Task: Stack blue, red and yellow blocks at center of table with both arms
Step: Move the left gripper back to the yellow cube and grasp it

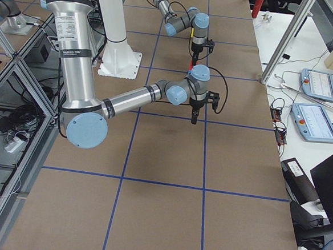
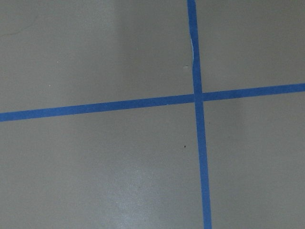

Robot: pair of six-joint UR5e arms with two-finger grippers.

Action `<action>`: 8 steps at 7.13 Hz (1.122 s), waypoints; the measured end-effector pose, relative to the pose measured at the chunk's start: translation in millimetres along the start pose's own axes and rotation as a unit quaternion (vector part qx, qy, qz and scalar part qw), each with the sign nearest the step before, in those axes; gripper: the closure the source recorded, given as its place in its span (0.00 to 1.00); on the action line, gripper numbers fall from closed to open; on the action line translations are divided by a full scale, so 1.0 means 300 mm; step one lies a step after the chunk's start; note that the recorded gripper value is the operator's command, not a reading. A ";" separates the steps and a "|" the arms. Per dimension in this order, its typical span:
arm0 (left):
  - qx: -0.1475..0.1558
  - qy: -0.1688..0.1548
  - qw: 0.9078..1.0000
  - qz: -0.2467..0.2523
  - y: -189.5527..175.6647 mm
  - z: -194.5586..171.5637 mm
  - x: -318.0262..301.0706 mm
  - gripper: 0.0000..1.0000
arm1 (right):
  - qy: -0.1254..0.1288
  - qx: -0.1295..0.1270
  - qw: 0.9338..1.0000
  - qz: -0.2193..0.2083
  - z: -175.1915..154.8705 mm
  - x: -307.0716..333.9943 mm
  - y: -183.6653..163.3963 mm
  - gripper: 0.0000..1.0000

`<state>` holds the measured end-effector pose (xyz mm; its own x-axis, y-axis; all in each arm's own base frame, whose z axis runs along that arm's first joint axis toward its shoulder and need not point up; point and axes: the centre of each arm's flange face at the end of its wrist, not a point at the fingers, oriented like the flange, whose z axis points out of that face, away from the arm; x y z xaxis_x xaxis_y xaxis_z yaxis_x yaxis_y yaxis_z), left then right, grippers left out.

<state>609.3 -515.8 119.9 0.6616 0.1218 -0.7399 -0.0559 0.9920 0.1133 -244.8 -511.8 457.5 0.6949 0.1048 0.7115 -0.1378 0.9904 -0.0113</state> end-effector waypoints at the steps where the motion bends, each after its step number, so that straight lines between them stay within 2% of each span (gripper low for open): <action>1: 0.003 0.001 1.000 0.000 -0.005 -0.038 -0.022 0.01 | 0.000 0.000 1.000 0.000 0.000 0.000 0.000 0.00; 2: 0.005 -0.002 1.000 0.004 0.008 -0.088 -0.078 0.01 | 0.000 0.000 1.000 0.000 0.000 0.001 0.000 0.00; 4: 0.014 -0.005 1.000 0.028 0.115 -0.161 -0.328 0.01 | 0.001 0.000 1.000 0.001 0.001 0.002 -0.001 0.00; 6: 0.019 -0.021 0.997 0.074 0.243 -0.188 -0.691 0.01 | 0.001 0.001 1.000 0.001 0.000 0.001 -0.001 0.00; 8: 0.027 -0.042 0.991 0.124 0.329 -0.154 -1.081 0.01 | 0.000 0.001 1.000 0.002 -0.001 0.000 -0.001 0.00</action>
<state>354.6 -455.8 340.2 0.6930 0.3566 -0.6265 -0.1868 0.9282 0.3217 -244.6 -512.1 457.4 0.6950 0.1078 0.7109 -0.1410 0.9899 -0.0123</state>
